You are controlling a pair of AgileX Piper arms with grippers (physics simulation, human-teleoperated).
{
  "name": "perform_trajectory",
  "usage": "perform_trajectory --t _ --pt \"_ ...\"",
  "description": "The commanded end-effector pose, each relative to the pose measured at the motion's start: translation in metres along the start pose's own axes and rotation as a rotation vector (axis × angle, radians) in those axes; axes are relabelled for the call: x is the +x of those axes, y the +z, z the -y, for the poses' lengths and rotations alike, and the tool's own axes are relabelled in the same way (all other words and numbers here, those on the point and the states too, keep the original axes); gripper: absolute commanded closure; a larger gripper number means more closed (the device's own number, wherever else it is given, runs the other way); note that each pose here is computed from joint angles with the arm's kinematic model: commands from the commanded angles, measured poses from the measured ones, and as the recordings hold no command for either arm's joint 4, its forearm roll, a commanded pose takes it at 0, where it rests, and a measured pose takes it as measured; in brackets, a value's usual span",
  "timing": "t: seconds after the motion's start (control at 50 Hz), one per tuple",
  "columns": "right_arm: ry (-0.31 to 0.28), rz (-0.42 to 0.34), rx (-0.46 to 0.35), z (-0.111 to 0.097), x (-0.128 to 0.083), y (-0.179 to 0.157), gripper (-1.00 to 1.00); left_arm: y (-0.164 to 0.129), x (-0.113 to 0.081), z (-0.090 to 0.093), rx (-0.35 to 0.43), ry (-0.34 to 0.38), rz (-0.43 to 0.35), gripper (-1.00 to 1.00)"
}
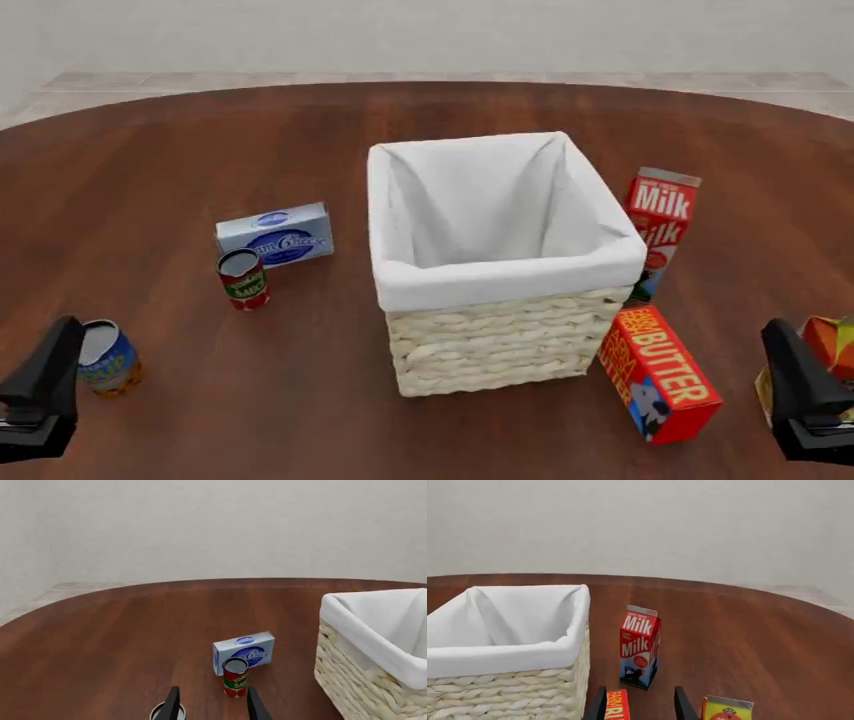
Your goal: Pick up the orange juice, and put it in the basket.
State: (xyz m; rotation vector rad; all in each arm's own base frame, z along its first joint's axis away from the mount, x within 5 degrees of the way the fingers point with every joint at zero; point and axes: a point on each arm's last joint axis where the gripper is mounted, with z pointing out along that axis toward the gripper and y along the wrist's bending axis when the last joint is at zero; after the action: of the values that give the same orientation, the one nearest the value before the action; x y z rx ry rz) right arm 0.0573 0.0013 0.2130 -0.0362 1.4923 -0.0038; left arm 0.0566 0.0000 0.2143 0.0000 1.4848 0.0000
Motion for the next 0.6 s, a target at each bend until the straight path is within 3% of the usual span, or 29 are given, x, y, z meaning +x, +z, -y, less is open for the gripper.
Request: perform_trajectory --t 0.02,0.08,0.12,0.26,0.44,0.52,0.54,0.56,0.58,0.6 --pt "-0.030 0.003 -0.003 0.000 -0.004 0.000 -1.00 0.000 0.000 0.000 0.000 0.000 0.000 -1.00" --pt "-0.023 0.003 0.009 0.001 -0.011 0.002 -1.00 0.000 0.000 0.000 0.000 0.000 0.000 -1.00" --pt "-0.009 0.018 0.017 0.002 -0.029 0.000 -1.00 0.000 0.000 0.000 0.000 0.000 0.000 -1.00" --pt "0.011 0.035 0.008 0.002 -0.062 -0.002 -1.00 0.000 0.000 0.000 0.000 0.000 0.000 -1.00" --pt "-0.030 -0.001 -0.020 0.002 -0.111 0.010 -1.00 0.000 0.000 0.000 0.000 0.000 0.000 -1.00" --pt "-0.015 -0.001 -0.026 0.002 -0.136 0.011 -1.00 0.000 0.000 0.000 0.000 0.000 0.000 -1.00" --pt "0.005 -0.019 -0.023 0.002 -0.141 0.014 -1.00 0.000 0.000 0.000 0.000 0.000 0.000 -1.00" --pt "-0.011 -0.042 -0.014 0.003 -0.144 0.019 -1.00 0.000 0.000 0.000 0.000 0.000 0.000 -1.00" --pt "-0.017 -0.151 0.016 0.006 -0.140 0.038 -1.00 0.000 0.000 0.000 0.000 0.000 0.000 -1.00" --pt "-0.055 -0.234 -0.017 0.003 -0.130 0.052 -1.00 0.000 0.000 0.000 0.000 0.000 0.000 -1.00"
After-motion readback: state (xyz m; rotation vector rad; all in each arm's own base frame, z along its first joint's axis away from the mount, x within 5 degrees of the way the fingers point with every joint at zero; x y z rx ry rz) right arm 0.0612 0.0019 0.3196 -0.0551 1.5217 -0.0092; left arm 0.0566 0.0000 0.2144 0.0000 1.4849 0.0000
